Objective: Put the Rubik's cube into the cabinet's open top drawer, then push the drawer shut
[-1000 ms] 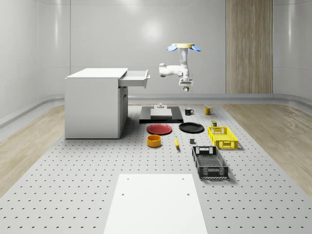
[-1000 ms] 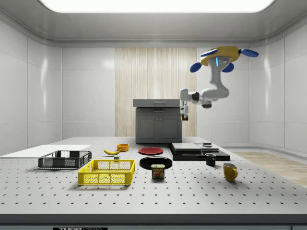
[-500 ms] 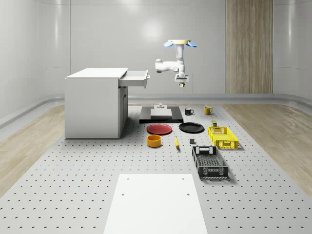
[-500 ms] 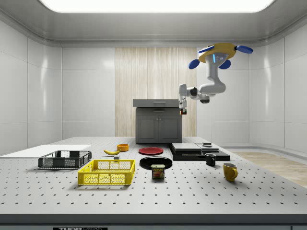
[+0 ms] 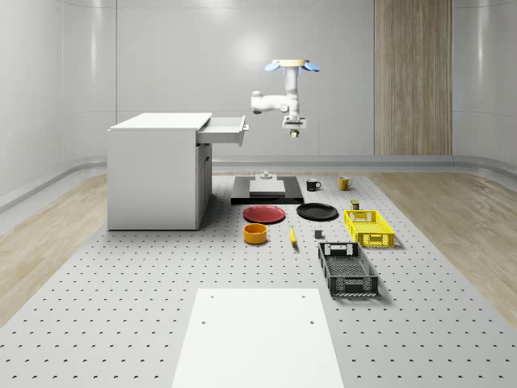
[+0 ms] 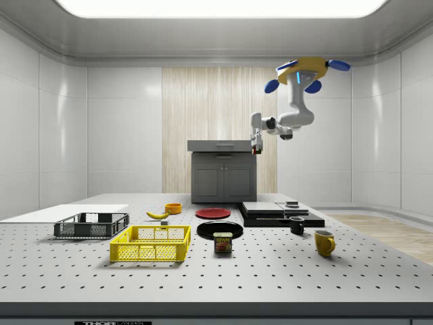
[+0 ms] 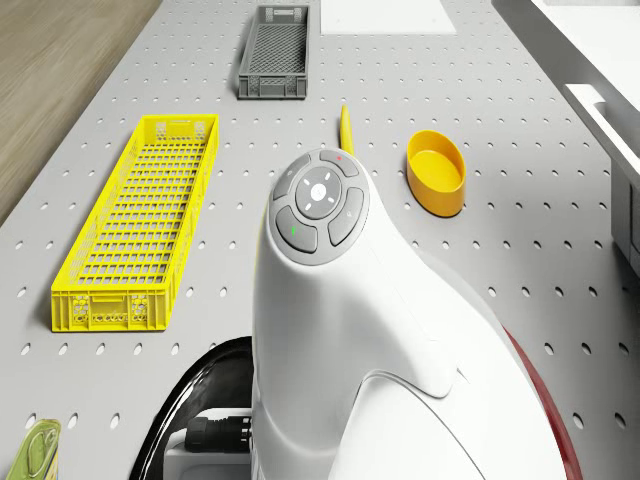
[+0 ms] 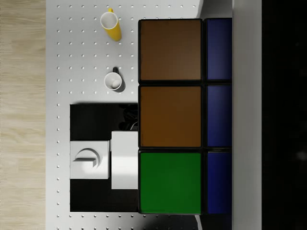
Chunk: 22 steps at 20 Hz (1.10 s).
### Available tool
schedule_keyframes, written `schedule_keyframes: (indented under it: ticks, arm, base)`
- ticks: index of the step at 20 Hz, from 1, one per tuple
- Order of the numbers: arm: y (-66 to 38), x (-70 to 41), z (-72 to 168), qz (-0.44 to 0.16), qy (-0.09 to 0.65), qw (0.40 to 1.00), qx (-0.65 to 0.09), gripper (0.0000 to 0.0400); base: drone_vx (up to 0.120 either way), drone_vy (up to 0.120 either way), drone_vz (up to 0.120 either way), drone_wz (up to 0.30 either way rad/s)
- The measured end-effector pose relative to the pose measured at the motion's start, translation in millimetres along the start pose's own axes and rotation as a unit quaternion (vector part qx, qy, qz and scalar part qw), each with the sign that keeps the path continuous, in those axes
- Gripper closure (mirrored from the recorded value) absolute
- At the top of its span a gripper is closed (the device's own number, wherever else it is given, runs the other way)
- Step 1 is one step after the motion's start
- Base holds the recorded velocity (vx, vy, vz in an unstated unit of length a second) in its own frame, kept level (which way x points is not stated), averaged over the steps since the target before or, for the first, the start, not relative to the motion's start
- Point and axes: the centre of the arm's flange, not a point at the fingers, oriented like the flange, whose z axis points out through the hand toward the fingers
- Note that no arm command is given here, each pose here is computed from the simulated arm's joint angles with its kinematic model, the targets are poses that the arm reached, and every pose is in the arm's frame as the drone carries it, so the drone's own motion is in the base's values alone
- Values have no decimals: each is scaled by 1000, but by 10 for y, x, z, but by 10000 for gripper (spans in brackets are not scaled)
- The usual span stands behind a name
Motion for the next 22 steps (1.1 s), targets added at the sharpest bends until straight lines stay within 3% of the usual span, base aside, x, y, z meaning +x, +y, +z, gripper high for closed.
schedule_keyframes:
  ticks: [22]
  arm:
    - [0, 0, 0, 0, 0, 1000, 0, 75]
  base:
    - [0, -120, 120, 0]
